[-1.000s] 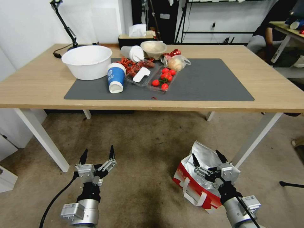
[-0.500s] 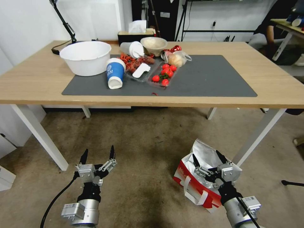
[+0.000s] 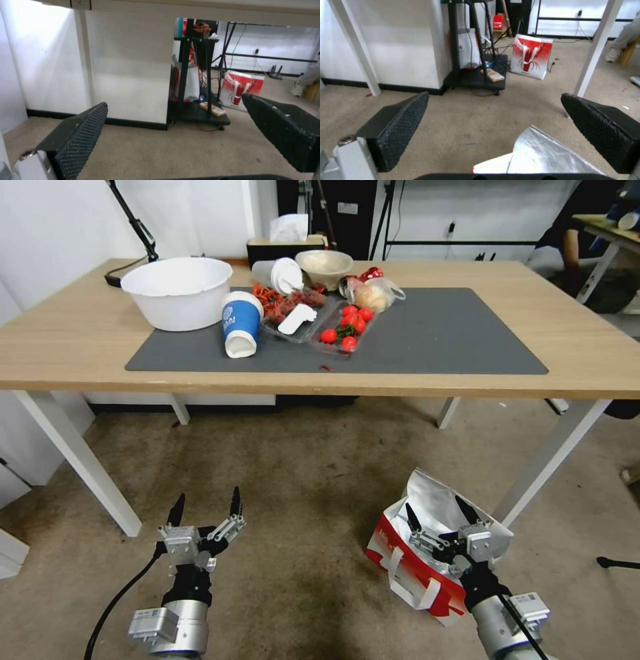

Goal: Pick up the food delivery bag from the floor and place it on the table.

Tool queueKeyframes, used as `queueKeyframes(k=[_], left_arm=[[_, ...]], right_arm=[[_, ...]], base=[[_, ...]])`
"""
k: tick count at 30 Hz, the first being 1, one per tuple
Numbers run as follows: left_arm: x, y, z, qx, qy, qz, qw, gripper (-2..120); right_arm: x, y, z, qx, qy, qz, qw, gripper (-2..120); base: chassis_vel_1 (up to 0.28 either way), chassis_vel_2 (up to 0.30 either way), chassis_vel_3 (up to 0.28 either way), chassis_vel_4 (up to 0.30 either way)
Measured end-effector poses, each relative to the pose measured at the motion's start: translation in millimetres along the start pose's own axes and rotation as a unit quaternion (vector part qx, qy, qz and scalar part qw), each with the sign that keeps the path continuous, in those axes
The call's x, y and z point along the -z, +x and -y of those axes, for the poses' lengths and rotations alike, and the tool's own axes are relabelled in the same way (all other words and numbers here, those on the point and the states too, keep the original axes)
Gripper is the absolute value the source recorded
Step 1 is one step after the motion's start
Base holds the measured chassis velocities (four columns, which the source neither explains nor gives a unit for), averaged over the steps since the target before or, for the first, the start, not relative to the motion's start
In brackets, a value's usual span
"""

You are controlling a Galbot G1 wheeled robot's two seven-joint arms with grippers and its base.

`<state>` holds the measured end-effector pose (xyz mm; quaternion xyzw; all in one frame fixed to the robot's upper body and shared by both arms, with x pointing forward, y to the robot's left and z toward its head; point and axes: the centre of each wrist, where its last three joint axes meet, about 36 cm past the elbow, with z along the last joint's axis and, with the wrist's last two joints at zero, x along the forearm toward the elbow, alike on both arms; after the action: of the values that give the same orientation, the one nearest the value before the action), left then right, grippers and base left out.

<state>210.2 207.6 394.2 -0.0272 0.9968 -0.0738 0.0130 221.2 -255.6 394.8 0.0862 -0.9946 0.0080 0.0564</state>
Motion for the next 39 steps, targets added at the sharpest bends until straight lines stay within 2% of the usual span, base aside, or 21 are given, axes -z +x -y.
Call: queueKeyframes(k=[39], left_arm=[[-6.2, -0.7, 2.1, 0.003, -0.002, -0.006, 1.0000, 100]], right_arm=[[-2.9, -2.1, 0.2, 0.001, -0.002, -0.001, 1.000, 100]], base=[[0.000, 0.000, 0.000, 0.000]])
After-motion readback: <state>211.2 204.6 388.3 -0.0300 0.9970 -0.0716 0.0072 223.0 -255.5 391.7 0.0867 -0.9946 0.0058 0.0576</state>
